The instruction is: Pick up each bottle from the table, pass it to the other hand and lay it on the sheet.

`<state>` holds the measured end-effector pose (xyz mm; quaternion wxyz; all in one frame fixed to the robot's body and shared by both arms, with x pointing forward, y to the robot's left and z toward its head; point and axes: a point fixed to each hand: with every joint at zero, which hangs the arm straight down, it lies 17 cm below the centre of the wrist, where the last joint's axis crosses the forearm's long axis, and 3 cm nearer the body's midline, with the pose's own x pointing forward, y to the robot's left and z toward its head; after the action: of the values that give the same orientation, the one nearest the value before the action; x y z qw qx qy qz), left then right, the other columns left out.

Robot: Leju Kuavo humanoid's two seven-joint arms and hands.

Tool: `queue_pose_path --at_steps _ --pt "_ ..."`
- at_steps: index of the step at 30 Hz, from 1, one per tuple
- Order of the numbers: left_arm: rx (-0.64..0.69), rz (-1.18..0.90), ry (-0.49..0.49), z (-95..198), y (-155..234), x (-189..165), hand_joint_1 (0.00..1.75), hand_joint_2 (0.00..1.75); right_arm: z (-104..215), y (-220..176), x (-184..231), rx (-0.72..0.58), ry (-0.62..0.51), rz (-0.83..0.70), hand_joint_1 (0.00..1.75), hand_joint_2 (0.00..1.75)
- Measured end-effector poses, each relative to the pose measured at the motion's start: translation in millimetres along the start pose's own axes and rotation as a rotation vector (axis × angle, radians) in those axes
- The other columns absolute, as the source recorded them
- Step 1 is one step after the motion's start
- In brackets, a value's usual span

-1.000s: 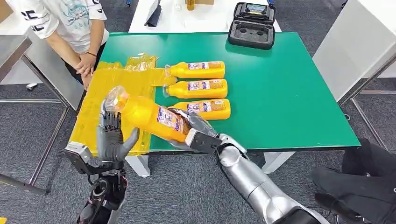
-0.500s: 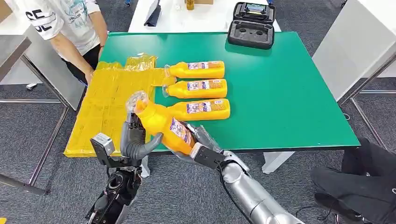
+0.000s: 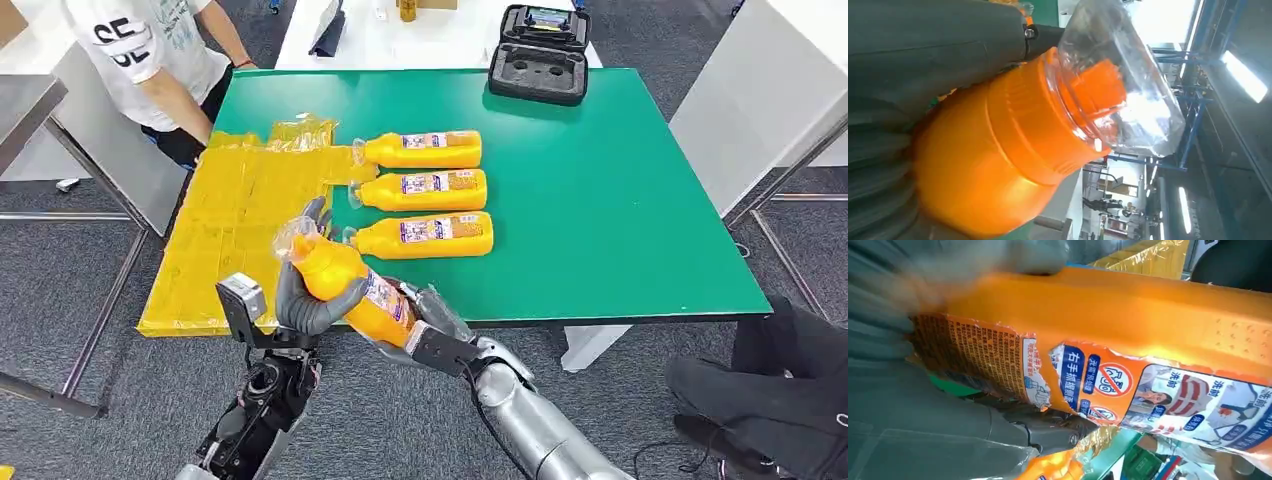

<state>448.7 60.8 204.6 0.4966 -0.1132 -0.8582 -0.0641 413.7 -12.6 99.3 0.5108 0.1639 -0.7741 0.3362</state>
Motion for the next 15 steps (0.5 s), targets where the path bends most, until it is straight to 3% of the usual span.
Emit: queue_pose_path --at_steps 15 --pt "-0.088 -0.05 0.041 3 -15 -15 0.0 1.75 0 -5 -1 -0.005 0.002 0.002 1.75 1.75"
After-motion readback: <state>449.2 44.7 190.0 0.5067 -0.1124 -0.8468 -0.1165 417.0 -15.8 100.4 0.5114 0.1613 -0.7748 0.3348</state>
